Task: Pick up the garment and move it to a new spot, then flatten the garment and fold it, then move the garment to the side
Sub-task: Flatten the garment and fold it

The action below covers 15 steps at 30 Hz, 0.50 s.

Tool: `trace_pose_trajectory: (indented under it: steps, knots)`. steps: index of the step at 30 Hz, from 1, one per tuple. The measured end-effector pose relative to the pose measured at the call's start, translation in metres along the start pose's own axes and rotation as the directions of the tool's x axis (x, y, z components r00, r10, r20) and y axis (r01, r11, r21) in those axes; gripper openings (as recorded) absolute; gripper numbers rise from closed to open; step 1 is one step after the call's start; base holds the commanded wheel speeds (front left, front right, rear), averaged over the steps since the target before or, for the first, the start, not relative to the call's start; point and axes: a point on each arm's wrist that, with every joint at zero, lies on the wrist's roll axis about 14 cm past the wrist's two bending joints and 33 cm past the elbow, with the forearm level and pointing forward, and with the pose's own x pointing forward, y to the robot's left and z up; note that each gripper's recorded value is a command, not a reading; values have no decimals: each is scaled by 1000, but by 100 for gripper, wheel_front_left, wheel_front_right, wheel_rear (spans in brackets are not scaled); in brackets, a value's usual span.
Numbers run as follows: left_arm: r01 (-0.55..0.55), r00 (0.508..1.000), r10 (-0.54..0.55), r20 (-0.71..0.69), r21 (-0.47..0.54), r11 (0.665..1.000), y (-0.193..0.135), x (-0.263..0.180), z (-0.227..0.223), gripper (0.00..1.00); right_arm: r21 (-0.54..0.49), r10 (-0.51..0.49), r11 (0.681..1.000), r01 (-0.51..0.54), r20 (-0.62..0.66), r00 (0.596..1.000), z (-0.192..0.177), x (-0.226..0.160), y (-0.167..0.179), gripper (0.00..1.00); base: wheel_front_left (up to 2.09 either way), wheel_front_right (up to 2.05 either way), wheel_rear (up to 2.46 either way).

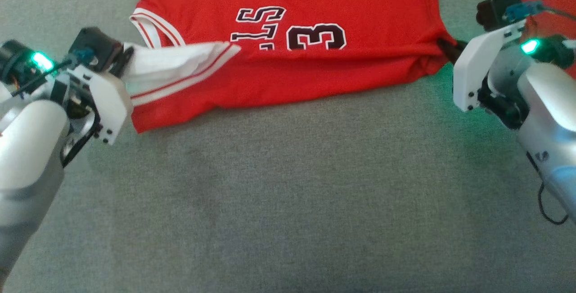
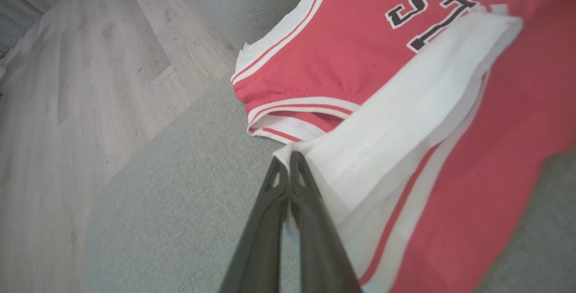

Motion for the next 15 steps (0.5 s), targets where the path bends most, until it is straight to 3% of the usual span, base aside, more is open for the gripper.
trace_pose_trajectory:
  steps: [3, 4, 5, 6, 10, 15]
  knots:
    - [-12, 999, 11, 30, 19, 1000, 5, 7, 9, 0, 2, -11, 1000, 11, 3, 1000, 3, 5, -5, 0, 0, 0, 0]
    - [-14, 999, 14, 44, 21, 1000, 6, 10, 13, 25, 1, -14, 1000, 14, 4, 1000, 4, 7, -5, 0, 0, 0, 0]
    - [-17, 998, 16, 65, 19, 1000, 7, 13, 18, 25, -9, -20, 1000, 20, 10, 1000, 6, 9, -7, 0, 0, 0, 0]
    - [-24, 996, 23, 86, 17, 1000, 8, 15, 23, 100, -8, -25, 1000, 26, 15, 1000, 7, 11, -8, 100, 0, 0, 0]
    - [-99, 972, 104, 210, -35, 995, 20, 20, 51, 100, 12, -47, 999, 46, 117, 992, 29, 13, -14, 100, 0, 0, 0]
    - [-198, 899, 235, 369, -134, 971, 43, 7, 84, 100, 58, -76, 997, 60, 342, 937, 77, 1, -19, 100, 0, 0, 0]
